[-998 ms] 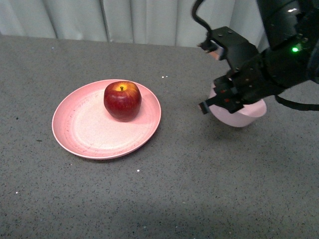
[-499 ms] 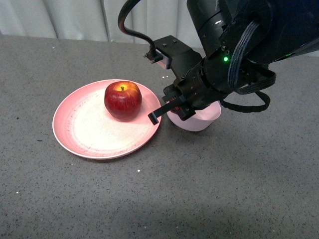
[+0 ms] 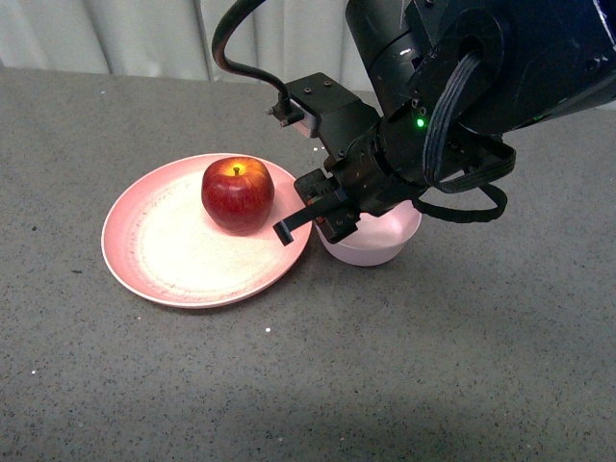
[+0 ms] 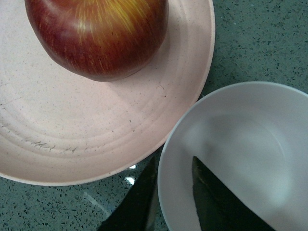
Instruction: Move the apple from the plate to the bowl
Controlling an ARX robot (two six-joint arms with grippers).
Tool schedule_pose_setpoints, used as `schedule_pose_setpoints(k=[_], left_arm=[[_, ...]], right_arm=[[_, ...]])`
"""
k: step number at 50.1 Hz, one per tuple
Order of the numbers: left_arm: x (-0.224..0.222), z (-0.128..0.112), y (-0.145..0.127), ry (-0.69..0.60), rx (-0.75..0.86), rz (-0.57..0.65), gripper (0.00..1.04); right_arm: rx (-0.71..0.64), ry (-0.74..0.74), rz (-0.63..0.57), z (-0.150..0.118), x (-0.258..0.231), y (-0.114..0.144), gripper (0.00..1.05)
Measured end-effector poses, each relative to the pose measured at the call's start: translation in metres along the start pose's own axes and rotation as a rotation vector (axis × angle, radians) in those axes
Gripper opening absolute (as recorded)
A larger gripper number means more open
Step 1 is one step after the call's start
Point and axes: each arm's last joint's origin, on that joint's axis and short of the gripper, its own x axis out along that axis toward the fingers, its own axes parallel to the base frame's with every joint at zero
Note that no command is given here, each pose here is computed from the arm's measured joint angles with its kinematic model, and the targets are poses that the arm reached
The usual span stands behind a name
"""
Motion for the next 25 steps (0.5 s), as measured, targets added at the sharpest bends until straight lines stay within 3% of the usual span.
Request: schedule_pose_setpoints(k=[11,22,25], left_arm=[[0.000,0.000,0.000,0.000,0.000,0.000,0.98],[0.000,0.000,0.000,0.000,0.000,0.000,0.98],[0.000,0.000,0.000,0.000,0.000,0.000,0.98]], right_arm=[[0.059,-0.086,-0.032,-0.007,-0.019,-0.006,0.55],[0.150,-0.354,-0.215,-0.020,-0.086,-0.020,0.94],[0.179,-0.392,-0.252,-0.033,-0.100,-0.023,0.96]])
